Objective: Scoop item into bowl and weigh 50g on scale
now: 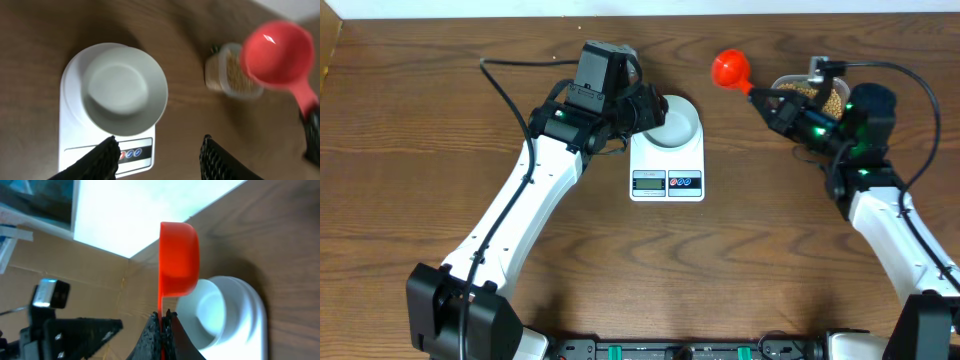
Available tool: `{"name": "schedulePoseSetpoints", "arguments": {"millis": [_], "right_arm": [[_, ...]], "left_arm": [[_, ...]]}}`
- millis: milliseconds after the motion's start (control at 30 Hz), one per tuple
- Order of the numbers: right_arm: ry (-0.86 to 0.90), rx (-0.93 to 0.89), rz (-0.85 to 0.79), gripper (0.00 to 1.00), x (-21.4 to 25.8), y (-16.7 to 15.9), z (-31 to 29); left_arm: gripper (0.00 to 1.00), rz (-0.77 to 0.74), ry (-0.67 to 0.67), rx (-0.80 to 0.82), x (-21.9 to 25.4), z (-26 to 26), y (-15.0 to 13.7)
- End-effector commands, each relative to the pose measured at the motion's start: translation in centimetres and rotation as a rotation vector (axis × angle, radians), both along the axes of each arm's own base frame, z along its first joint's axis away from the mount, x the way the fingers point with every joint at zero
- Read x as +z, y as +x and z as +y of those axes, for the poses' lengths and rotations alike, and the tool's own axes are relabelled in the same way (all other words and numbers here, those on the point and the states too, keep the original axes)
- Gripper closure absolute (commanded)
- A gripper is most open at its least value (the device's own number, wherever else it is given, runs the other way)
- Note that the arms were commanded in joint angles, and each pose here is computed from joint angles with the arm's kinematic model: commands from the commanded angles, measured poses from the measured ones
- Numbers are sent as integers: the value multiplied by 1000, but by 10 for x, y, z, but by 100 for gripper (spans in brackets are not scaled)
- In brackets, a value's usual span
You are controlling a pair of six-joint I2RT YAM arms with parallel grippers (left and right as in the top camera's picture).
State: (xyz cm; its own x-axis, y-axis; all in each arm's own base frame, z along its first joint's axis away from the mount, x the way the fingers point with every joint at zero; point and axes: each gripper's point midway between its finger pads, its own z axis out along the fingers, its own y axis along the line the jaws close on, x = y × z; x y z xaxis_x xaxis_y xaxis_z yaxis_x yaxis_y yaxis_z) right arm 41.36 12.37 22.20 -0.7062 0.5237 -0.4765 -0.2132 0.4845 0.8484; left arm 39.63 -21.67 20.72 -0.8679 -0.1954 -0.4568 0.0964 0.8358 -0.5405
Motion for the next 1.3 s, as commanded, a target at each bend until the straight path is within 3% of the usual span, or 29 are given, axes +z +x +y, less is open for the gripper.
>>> {"name": "schedulePoseSetpoints", "arguments": {"millis": [0,100,200,333,633,867,1267], "right_arm": [[-7,32,-29,99,11,-2,-13],[-24,21,-2,99,11,-1,-28],[-56,4,22,99,13,1,-42],[-106,-9,21,99,25,3,-55],[-280,-74,-24,99,49,13,-77],[-307,-59,0,99,42,8,-78],[-357,-98,66,99,26,5,-87]], "left_arm": [[52,-155,67,-264,16,-11,-11],[60,-174,106,-317,17,-8,-20],[78,-124,121,-326,10,-4,-31],[92,-34,158,-369,-5,-1,-53],[92,21,289,-499,-41,-14,-90],[93,81,341,-629,-87,-28,-128],[93,-108,401,-653,-144,-32,-109]]}}
